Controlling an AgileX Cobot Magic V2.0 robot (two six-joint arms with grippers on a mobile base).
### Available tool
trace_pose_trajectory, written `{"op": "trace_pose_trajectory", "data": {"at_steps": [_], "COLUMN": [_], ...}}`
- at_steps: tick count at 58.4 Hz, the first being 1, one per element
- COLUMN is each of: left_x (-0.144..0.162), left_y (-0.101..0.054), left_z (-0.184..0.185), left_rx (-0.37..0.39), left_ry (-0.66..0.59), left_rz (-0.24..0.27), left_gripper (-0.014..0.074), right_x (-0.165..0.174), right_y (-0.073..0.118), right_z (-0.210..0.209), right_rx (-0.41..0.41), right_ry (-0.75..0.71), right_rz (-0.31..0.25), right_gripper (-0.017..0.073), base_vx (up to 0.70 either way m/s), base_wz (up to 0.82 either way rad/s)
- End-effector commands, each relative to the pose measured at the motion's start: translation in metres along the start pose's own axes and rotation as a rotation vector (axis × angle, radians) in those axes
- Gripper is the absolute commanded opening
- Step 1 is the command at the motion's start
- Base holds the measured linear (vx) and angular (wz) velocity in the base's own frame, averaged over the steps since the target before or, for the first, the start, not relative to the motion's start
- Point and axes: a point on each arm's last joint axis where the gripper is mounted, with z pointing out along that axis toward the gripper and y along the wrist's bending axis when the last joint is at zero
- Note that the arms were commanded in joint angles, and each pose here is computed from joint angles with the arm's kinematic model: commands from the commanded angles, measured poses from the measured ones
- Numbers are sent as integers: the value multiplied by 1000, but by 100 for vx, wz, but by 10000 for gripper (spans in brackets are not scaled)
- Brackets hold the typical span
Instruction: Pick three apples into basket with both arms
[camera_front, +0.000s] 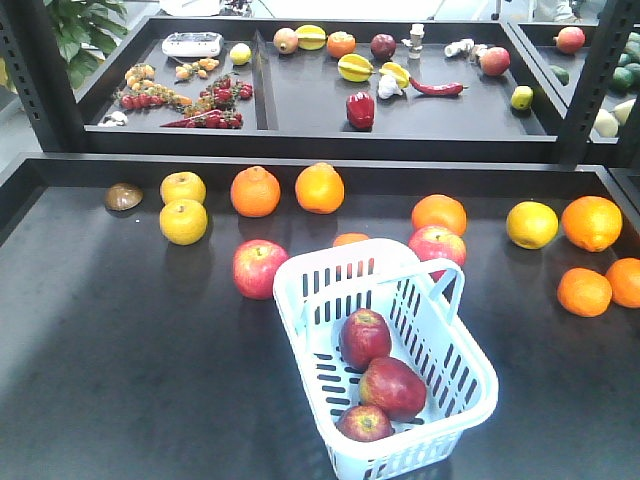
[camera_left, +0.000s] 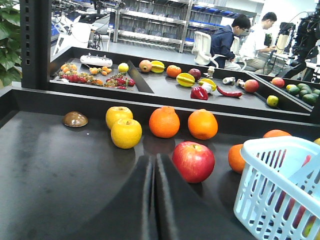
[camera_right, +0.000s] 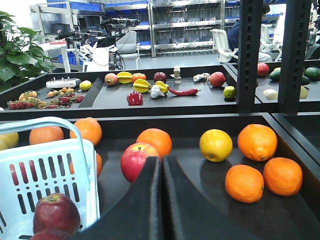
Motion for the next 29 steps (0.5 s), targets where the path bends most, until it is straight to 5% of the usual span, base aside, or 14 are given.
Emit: {"op": "trace_pose_trajectory", "data": {"at_steps": [1, 29], "left_x": [-15, -15], "left_y": [-2, -2], "left_z": [-3, -3], "left_rx": [9, 9], "left_ry": [-109, -109], "left_rz": [-10, -10], "left_gripper": [-6, -6], "right_x": [-3, -3], "right_y": [0, 0], "right_z": [-1, -1], "right_rx": [0, 0], "right_ry": [-73, -73], "right_rz": [-18, -18], "right_gripper": [-9, -9], "base_vx": [0, 0], "base_wz": [0, 0]}}
